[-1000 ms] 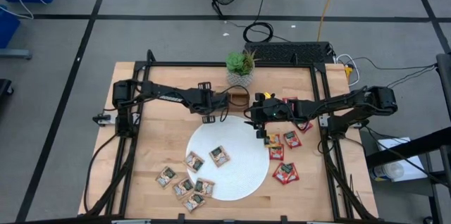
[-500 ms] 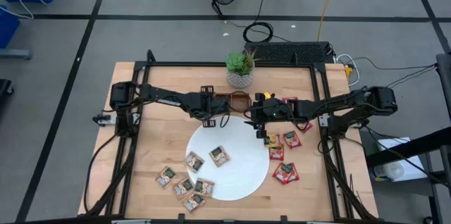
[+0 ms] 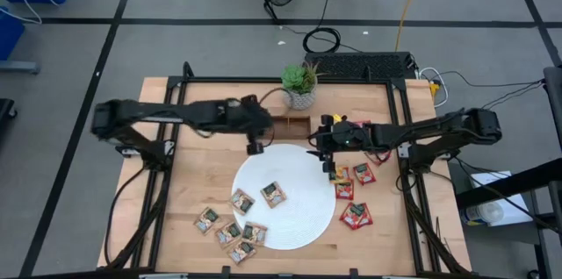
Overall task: Pick & Place Tea
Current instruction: Put the mango tea bag into the wooden organizer
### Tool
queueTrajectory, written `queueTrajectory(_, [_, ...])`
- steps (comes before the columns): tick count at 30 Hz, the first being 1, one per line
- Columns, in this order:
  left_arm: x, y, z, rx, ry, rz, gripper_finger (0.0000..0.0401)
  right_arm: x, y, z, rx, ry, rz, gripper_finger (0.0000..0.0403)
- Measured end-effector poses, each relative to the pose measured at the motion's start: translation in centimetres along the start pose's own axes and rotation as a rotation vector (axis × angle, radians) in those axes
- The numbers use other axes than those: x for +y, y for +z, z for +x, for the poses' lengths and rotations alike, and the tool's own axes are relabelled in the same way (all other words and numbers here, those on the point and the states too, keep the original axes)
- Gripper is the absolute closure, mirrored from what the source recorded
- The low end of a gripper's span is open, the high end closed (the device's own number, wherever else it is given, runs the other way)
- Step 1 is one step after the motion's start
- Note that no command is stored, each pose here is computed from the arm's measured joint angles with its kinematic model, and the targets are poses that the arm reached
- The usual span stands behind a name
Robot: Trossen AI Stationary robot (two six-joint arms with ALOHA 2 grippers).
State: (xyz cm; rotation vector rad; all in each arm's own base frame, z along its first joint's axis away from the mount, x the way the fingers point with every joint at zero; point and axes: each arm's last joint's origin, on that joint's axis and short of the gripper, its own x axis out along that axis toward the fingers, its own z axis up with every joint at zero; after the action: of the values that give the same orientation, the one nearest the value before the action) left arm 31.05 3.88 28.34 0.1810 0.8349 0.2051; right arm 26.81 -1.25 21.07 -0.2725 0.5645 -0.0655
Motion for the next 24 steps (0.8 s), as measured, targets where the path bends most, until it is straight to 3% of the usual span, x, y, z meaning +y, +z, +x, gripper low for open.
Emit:
queueTrajectory(4, [-0.2,-1.5,-2.6,-0.287,-0.194,0.023,0.0395,0.6,0.6,-2.3,-0.008,0.034,0.030,0.0206])
queueTrajectory(9, [-0.3,-5.8,-4.6,-0.470,-0.200,-0.042,0.0387,1.7,0.4,-4.8,0.045,0.137,0.163,0.0206])
queueTrajectory(14, [-0.7,-9.2,-5.0,-0.636,-0.177,-0.122,0.0362,2.8,-1.3,-5.4,0.161,0.247,0.340,0.0206])
queueTrajectory(19, [-0.8,-11.2,-4.5,-0.662,-0.077,-0.213,0.0340,3.1,-3.2,-5.8,0.396,0.194,0.550,0.0206])
queueTrajectory(24, [-1.0,-11.9,-4.0,-0.634,-0.058,-0.214,0.0332,2.7,-4.4,-6.2,0.531,0.121,0.719,0.0206])
